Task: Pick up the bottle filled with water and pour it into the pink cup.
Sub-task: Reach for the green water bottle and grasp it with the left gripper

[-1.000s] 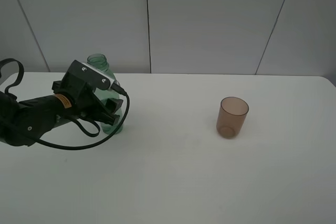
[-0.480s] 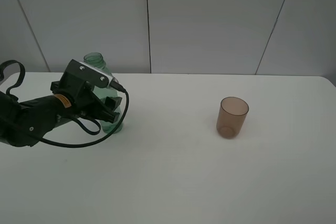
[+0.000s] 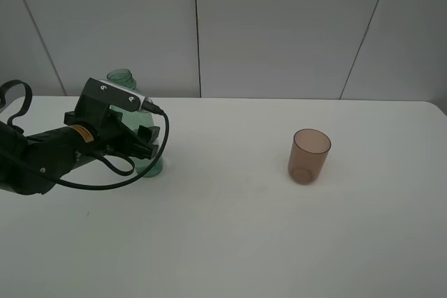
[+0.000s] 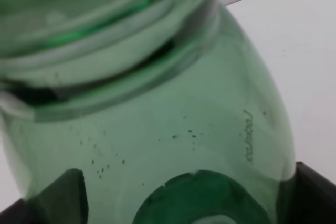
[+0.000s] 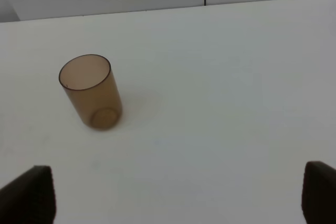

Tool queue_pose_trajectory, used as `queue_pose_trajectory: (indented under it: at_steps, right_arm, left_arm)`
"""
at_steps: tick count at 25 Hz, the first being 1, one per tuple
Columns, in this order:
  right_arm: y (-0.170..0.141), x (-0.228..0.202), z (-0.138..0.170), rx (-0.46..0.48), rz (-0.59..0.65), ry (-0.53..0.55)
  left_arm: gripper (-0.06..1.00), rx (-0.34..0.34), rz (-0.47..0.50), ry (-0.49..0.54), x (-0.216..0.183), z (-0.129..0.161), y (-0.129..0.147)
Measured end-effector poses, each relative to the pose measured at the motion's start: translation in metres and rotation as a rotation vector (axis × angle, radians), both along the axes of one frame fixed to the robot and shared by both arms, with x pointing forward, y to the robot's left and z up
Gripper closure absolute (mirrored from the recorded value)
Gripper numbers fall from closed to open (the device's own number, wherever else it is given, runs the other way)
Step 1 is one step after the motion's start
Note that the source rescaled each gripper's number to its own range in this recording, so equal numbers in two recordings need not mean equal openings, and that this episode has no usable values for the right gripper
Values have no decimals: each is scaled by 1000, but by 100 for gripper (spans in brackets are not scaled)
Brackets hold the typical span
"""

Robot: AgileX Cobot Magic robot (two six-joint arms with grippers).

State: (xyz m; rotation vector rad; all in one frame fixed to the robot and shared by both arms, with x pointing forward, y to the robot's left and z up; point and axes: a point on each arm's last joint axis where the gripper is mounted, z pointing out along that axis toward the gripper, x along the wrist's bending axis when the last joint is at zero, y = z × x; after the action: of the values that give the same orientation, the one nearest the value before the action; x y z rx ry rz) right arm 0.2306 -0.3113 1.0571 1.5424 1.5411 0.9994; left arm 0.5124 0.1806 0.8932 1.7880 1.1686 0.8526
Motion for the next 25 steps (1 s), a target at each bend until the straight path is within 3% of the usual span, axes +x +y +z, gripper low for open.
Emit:
queue_pose_trajectory:
  at_steps: [9,17,19,21,23,25]
  right_arm:
    - [0,0,0,0,0,0]
    - [0,0,0,0,0,0]
    - [0,0,0,0,0,0]
    - [0,0,0,0,0,0]
    - [0,0,0,0,0,0]
    - [0,0,0,0,0,0]
  left_arm:
    - [-6,13,-76,-17,-1,1,-5]
    - [-6,11,-81,-25,-1,2,-6]
    - [7,11,-81,-25,-1,2,-6]
    - [49,7,-79,-25,-1,2,-6]
    - [62,5,-80,-23,-1,2,-6]
    - [62,5,-80,-23,-1,2,-6]
